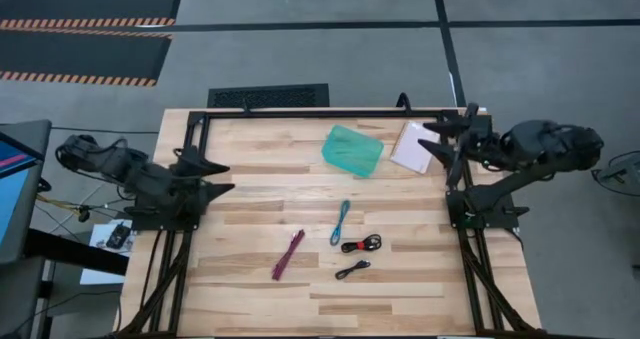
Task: Pick and place USB-C Cables
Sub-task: Put the blue charger cable into the light blue bin
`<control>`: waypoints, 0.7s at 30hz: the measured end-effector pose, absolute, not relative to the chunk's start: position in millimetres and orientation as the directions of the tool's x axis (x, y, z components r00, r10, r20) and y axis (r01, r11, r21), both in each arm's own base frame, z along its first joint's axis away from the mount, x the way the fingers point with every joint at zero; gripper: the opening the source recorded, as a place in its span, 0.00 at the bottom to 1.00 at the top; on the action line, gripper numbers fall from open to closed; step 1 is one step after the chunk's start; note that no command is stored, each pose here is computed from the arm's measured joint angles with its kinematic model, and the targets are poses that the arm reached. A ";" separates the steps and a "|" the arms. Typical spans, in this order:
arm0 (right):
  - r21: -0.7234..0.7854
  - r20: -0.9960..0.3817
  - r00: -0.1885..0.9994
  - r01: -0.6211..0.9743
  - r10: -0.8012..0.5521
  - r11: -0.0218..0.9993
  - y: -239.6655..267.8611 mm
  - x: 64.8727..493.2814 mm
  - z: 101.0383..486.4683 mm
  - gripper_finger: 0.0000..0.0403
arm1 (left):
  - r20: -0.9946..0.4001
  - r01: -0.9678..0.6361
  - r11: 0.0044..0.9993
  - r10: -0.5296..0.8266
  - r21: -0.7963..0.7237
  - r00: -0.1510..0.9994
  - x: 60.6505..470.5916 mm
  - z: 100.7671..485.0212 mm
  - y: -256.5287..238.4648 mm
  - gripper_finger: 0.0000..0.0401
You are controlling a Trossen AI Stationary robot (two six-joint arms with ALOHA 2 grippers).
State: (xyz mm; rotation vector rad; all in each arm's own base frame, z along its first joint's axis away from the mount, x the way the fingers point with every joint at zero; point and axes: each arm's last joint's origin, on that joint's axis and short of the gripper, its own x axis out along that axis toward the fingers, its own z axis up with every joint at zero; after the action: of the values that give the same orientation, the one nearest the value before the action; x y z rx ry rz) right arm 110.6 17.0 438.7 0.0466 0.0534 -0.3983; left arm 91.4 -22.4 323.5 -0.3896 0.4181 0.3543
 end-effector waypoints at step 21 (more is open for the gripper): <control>0.066 0.190 0.751 0.633 -0.632 0.772 0.0 75.6 541.5 0.55 | -0.590 -0.356 0.881 0.115 -0.311 0.799 158.9 275.7 -54.4 0.68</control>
State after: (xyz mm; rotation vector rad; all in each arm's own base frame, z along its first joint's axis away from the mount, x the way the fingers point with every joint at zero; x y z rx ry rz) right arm 75.6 0.0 541.5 -0.0022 -0.2071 -0.6908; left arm 158.9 -54.4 275.7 -0.4263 0.5955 0.2612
